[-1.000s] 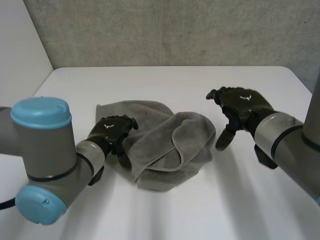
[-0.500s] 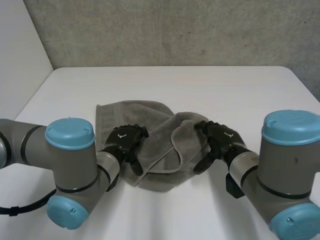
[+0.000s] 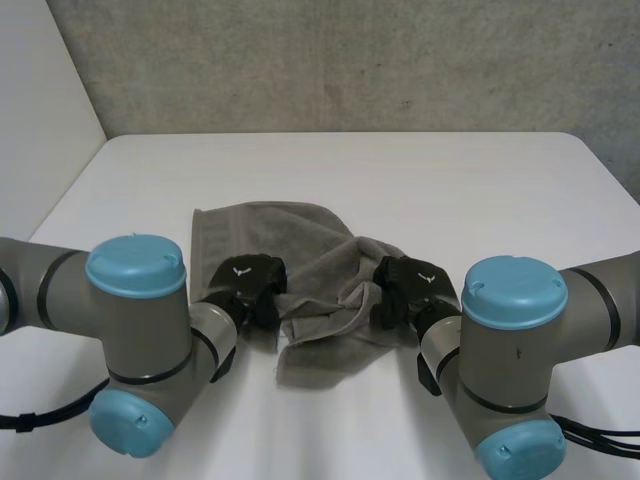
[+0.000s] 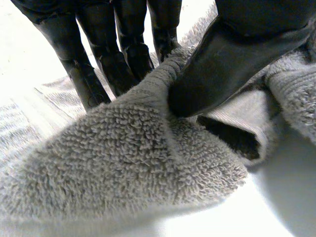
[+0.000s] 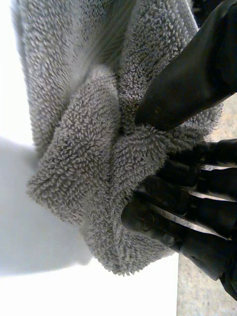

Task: Fold the towel.

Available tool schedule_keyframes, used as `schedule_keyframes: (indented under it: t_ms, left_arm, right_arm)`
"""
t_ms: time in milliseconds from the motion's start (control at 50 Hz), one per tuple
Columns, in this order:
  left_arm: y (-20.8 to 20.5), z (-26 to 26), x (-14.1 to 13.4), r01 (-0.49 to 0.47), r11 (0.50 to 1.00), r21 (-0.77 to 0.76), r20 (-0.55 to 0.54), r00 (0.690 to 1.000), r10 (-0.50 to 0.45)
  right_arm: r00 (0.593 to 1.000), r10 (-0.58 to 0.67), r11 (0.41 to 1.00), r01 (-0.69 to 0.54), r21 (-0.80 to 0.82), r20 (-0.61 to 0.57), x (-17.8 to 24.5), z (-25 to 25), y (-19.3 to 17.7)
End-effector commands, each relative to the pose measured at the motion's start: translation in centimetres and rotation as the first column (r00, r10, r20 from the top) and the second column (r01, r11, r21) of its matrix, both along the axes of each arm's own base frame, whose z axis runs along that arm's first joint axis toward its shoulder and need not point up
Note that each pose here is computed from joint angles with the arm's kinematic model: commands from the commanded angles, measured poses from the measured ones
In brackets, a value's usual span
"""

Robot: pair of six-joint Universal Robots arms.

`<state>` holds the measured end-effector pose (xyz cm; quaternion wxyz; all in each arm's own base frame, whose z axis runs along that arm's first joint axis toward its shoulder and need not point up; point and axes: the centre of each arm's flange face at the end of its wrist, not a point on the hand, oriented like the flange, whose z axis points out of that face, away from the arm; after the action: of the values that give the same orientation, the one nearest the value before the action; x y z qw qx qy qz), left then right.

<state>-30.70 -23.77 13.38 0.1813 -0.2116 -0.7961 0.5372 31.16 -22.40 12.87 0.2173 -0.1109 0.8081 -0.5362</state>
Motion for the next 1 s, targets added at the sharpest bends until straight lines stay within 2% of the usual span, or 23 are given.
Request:
schedule_keyframes:
  t_ms: [20, 120, 220, 260, 340, 400, 440, 480, 500, 520, 540, 560, 580, 600, 640, 660, 720, 780, 820, 840, 880, 920, 1000]
  left_arm:
    - [-1.4, 3.3, 0.9, -0.038, 0.996, -0.077, -0.045, 0.998, 0.035]
    - [-3.0, 7.2, 2.2, -0.092, 0.981, -0.171, -0.094, 0.993, 0.076]
    - [-4.0, 10.9, 3.2, -0.126, 0.958, -0.256, -0.144, 0.985, 0.091]
    - [-4.7, 11.8, 3.5, -0.129, 0.952, -0.278, -0.158, 0.984, 0.087]
    - [-7.9, 14.8, 2.8, -0.089, 0.924, -0.372, -0.182, 0.983, 0.022]
    - [-9.4, 15.8, 2.1, -0.08, 0.909, -0.409, -0.188, 0.982, 0.001]
    - [-11.9, 18.9, 1.0, -0.085, 0.861, -0.502, -0.204, 0.979, -0.022]
    - [-12.6, 21.2, 0.8, -0.095, 0.823, -0.56, -0.212, 0.977, -0.032]
    - [-12.9, 23.9, 0.8, -0.11, 0.78, -0.615, -0.23, 0.972, -0.044]
    - [-12.9, 23.9, 0.8, -0.11, 0.78, -0.616, -0.23, 0.972, -0.044]
    - [-12.8, 26.5, 1.0, -0.132, 0.73, -0.67, -0.256, 0.965, -0.061]
    - [-12.8, 26.5, 1.0, -0.133, 0.73, -0.671, -0.257, 0.965, -0.061]
    - [-12.5, 28.9, 1.1, -0.152, 0.68, -0.717, -0.281, 0.956, -0.083]
    - [-12.1, 30.8, 1.4, -0.173, 0.635, -0.753, -0.3, 0.949, -0.098]
    - [-11.7, 32.2, 1.7, -0.193, 0.599, -0.777, -0.318, 0.942, -0.109]
    - [-11.4, 33.0, 1.8, -0.204, 0.583, -0.786, -0.332, 0.936, -0.12]
    - [-10.9, 33.5, 2.0, -0.206, 0.58, -0.788, -0.34, 0.931, -0.131]
    - [-10.8, 32.9, 2.3, -0.207, 0.619, -0.758, -0.359, 0.924, -0.129]
    - [-11.8, 30.0, 2.9, -0.199, 0.697, -0.689, -0.356, 0.931, -0.086]
    - [-11.8, 30.0, 2.9, -0.199, 0.697, -0.688, -0.356, 0.931, -0.085]
    - [-12.1, 26.6, 3.7, -0.184, 0.769, -0.612, -0.328, 0.944, -0.035]
    - [-12.1, 24.8, 4.0, -0.179, 0.8, -0.573, -0.313, 0.95, -0.012]
    - [-11.8, 21.5, 4.8, -0.171, 0.85, -0.498, -0.279, 0.96, 0.03]
  right_arm:
    - [0.996, -0.037, 0.998, 0.041, -0.055, 0.079, -0.6, 3.1, -2.1]
    - [0.988, -0.047, 0.983, 0.072, -0.169, 0.145, -2.1, 8.0, -5.3]
    - [0.992, 0.061, 0.986, -0.043, -0.158, 0.115, -3.3, 11.8, -7.4]
    - [0.978, 0.196, 0.979, -0.192, -0.069, 0.071, -2.3, 12.2, -8.5]
    - [0.96, 0.278, 0.96, -0.278, 0.007, 0.005, -1.5, 12.2, -10.1]
    - [0.949, 0.284, 0.95, -0.297, -0.09, -0.133, -1.0, 14.2, -12.4]
    - [0.95, 0.228, 0.936, -0.274, -0.221, -0.211, -1.0, 16.2, -13.8]
    - [0.957, 0.044, 0.844, -0.188, -0.502, -0.286, -1.2, 21.3, -14.8]
    - [0.957, 0.043, 0.844, -0.188, -0.503, -0.286, -1.2, 21.3, -14.8]
    - [0.961, -0.049, 0.759, -0.142, -0.636, -0.274, -1.0, 24.1, -14.7]
    - [0.961, -0.05, 0.758, -0.142, -0.637, -0.273, -1.0, 24.1, -14.7]
    - [0.966, -0.114, 0.644, -0.106, -0.758, -0.232, -0.5, 27.6, -13.4]
    - [0.968, -0.155, 0.551, -0.081, -0.831, -0.198, -0.1, 30.1, -11.9]
    - [0.968, -0.156, 0.55, -0.081, -0.831, -0.198, -0.1, 30.2, -11.9]
    - [0.972, -0.184, 0.442, -0.052, -0.895, -0.147, -0.3, 32.5, -9.9]
    - [0.972, -0.184, 0.442, -0.052, -0.896, -0.147, -0.3, 32.5, -9.9]
    - [0.973, -0.198, 0.391, -0.029, -0.92, -0.115, -0.9, 33.1, -9.3]
    - [0.971, -0.18, 0.434, -0.065, -0.899, -0.158, -0.8, 31.4, -9.4]
    - [0.969, -0.166, 0.464, -0.087, -0.881, -0.183, -0.6, 30.4, -9.4]
    - [0.966, -0.145, 0.5, -0.114, -0.859, -0.213, -0.2, 29.3, -9.1]
    - [0.96, -0.13, 0.543, -0.139, -0.828, -0.247, -0.1, 28.0, -9.0]
    - [0.942, -0.07, 0.638, -0.21, -0.741, -0.328, 0.1, 24.7, -8.9]
    - [0.915, 0.011, 0.717, -0.288, -0.634, -0.403, 0.2, 20.9, -8.4]
